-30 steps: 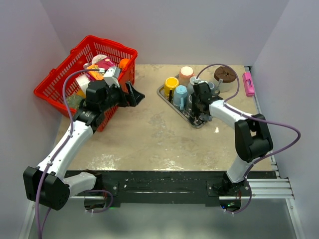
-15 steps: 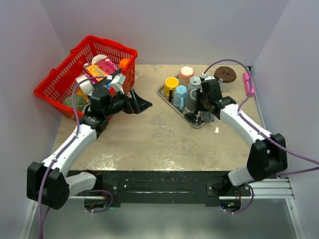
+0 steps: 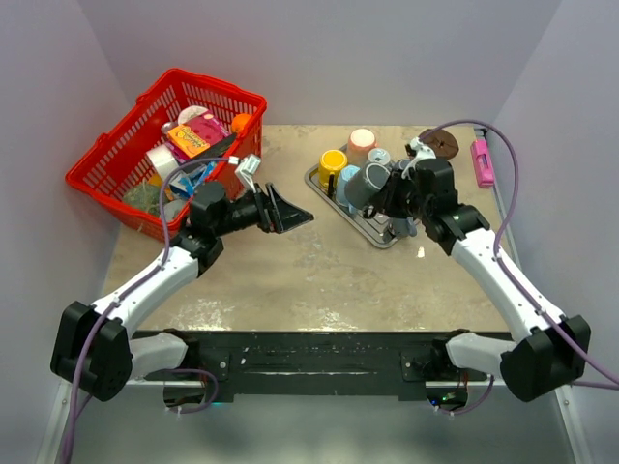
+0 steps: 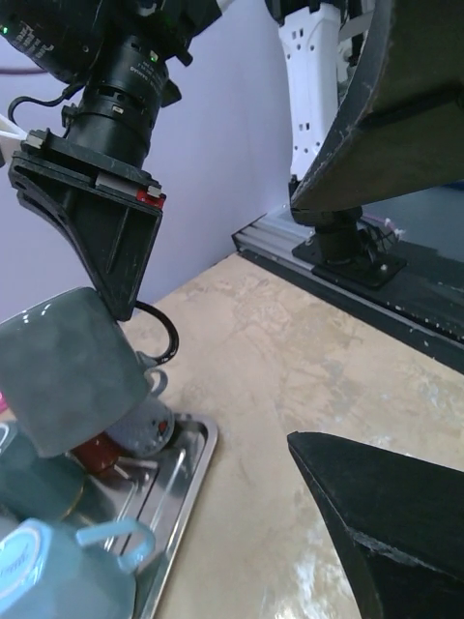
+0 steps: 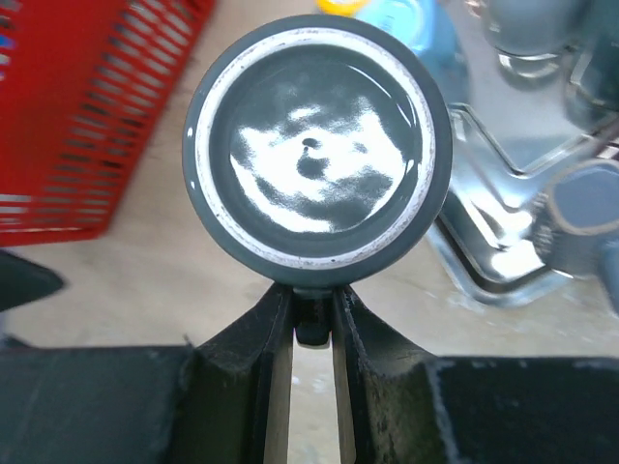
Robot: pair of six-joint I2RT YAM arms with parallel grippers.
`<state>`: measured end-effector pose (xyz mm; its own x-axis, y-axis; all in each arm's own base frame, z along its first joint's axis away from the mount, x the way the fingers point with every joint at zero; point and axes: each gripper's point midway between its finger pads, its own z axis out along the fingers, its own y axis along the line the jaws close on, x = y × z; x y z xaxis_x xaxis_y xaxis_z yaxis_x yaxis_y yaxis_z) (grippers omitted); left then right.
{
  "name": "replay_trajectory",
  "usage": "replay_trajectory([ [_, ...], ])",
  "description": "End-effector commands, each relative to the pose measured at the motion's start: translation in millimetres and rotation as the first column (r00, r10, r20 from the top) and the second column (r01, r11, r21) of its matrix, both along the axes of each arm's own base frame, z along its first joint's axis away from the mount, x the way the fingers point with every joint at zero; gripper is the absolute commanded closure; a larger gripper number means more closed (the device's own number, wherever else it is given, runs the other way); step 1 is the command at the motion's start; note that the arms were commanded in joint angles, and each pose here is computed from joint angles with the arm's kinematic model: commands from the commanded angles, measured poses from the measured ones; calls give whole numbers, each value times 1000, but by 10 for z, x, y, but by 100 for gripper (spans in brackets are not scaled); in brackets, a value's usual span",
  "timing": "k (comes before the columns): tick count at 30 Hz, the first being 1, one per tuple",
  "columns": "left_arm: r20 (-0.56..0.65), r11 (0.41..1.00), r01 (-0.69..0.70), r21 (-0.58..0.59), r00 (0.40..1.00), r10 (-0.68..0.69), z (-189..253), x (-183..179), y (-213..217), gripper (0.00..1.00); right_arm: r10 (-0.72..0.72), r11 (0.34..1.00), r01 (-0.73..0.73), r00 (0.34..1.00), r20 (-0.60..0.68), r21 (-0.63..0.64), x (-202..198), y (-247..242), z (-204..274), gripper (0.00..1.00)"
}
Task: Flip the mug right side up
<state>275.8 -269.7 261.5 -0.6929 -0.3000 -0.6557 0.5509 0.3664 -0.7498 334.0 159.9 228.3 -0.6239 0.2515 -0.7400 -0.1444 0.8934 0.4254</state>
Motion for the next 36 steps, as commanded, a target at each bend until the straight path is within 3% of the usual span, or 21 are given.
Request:
replay_trajectory([
  [1,54,992,70,-109,996,-64,253,-142,-164,1,109,932,-178,969,224,316,-82,442,817,100],
  [4,51,983,69,-168,997,-61,325,-182,-195,1,122,850,-269,937,327,453,-144,591,1161,100],
  [8,62,963,56,-263,997,-41,481,-206,-177,1,131,741,-331,924,358,584,-258,700,1321,100],
  [17,66,939,26,-344,998,-4,632,-117,-212,1,131,548,-450,879,459,705,-488,836,1719,100],
  [25,72,904,42,-425,997,-13,897,-70,-249,5,151,473,-505,854,499,722,-593,971,1822,100],
  [36,28,831,-2,-556,999,21,1058,-32,-155,27,171,424,-520,850,498,741,-657,1144,1714,100],
])
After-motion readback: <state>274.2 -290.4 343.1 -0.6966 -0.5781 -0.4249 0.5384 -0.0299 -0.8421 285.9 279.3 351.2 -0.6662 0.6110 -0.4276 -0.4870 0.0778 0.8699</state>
